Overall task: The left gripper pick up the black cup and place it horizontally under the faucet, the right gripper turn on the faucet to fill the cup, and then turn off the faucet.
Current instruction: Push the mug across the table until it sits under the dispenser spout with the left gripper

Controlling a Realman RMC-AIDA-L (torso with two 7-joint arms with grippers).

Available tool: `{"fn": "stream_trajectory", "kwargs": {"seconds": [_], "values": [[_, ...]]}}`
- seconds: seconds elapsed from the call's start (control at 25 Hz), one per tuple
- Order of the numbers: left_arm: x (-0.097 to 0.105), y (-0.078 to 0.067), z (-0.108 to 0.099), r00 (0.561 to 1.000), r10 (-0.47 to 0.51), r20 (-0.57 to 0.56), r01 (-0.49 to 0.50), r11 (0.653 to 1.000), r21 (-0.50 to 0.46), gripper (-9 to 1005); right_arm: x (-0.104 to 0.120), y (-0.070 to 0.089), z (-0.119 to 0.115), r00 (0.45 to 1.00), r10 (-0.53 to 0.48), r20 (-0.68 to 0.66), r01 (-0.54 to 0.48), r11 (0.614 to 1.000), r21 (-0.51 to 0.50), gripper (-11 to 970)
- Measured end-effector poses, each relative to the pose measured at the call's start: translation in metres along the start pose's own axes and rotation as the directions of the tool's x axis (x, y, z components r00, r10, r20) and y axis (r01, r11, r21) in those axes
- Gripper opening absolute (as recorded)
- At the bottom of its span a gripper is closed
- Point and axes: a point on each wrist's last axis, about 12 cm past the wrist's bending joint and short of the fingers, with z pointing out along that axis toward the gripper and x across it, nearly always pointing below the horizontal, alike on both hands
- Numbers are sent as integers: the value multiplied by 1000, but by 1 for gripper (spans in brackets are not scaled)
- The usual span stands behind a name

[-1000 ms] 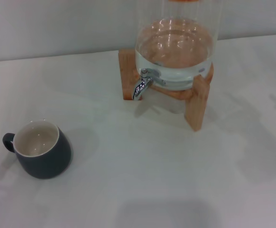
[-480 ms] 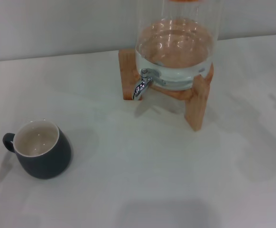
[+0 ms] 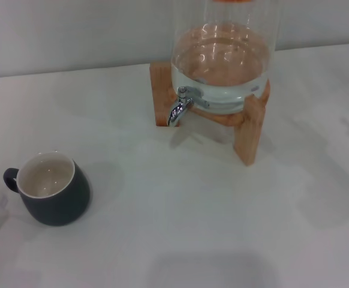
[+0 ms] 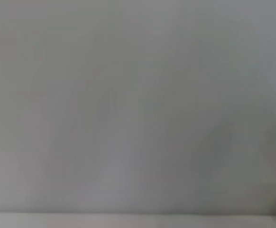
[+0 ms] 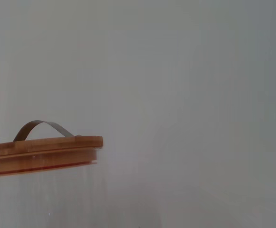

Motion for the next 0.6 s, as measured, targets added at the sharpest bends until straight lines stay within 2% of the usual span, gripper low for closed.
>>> {"fn": "stream_trajectory", "kwargs": {"seconds": [0.6], "values": [[5,0,25,995,20,-101,-18,1000,22,879,-1,1,1,1000,1,4,-1,1000,-9,747]]}}
